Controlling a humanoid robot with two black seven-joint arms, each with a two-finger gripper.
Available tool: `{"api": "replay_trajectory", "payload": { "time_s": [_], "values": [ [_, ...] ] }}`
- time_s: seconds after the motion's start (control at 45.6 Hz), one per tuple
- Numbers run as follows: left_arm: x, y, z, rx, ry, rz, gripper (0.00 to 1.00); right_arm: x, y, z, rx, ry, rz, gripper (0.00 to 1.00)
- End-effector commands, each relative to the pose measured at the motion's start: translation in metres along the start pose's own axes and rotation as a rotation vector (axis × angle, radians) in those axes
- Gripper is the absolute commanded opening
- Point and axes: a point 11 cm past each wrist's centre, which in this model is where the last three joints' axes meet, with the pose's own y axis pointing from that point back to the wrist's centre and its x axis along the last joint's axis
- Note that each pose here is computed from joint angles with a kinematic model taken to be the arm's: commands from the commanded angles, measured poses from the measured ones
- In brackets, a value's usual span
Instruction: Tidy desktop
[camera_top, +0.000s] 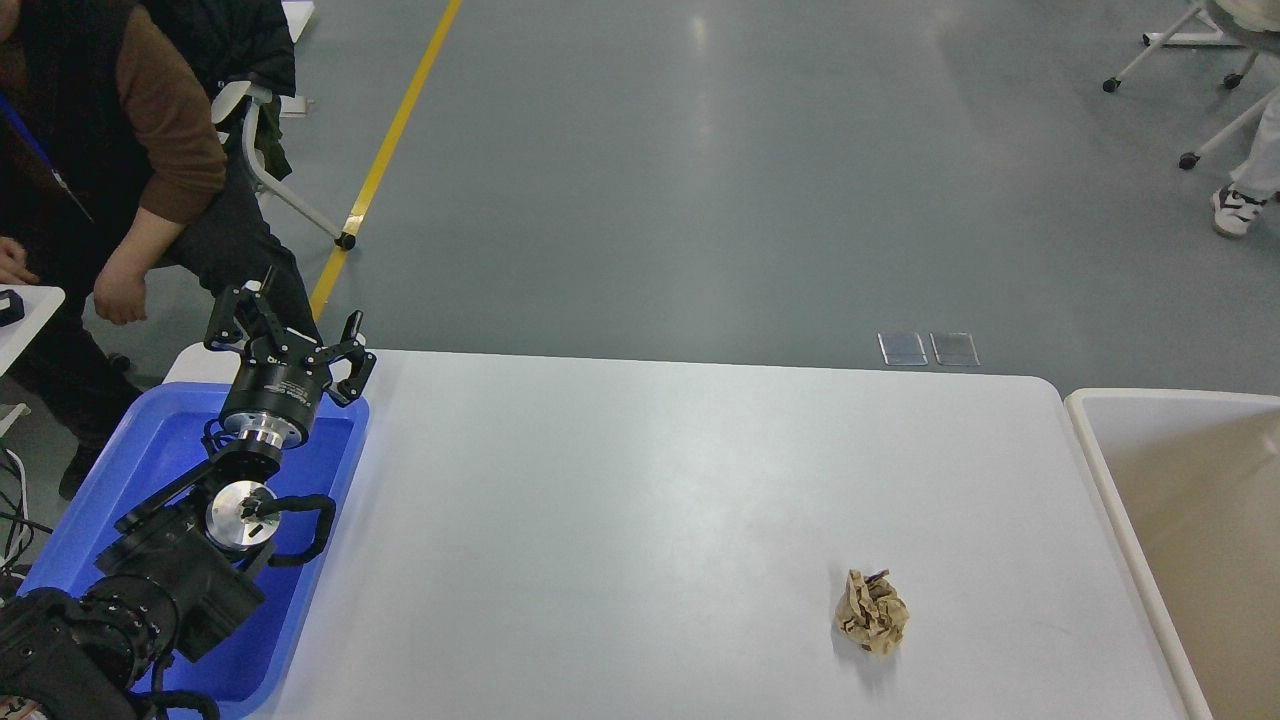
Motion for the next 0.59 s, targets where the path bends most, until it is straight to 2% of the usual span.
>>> {"api": "replay_trajectory", "payload": {
  "time_s": [0.0, 0.175, 0.57],
  "values": [
    [0.000, 0.000, 0.000, -0.001, 0.000, -0.001, 1.00, -0.072, -0.007, 0.019, -0.061, -0.001, -0.035, 0.00],
    [0.000, 0.000, 0.000, 0.000, 0.000, 0.001, 1.00, -0.104, -0.007, 0.025, -0.070, -0.011, -0.077, 0.00],
    [0.000, 0.000, 0.000, -0.001, 0.000, -0.001, 1.00, -0.122, -0.006, 0.031, -0.077, -0.024, -0.091, 0.00]
  ]
}}
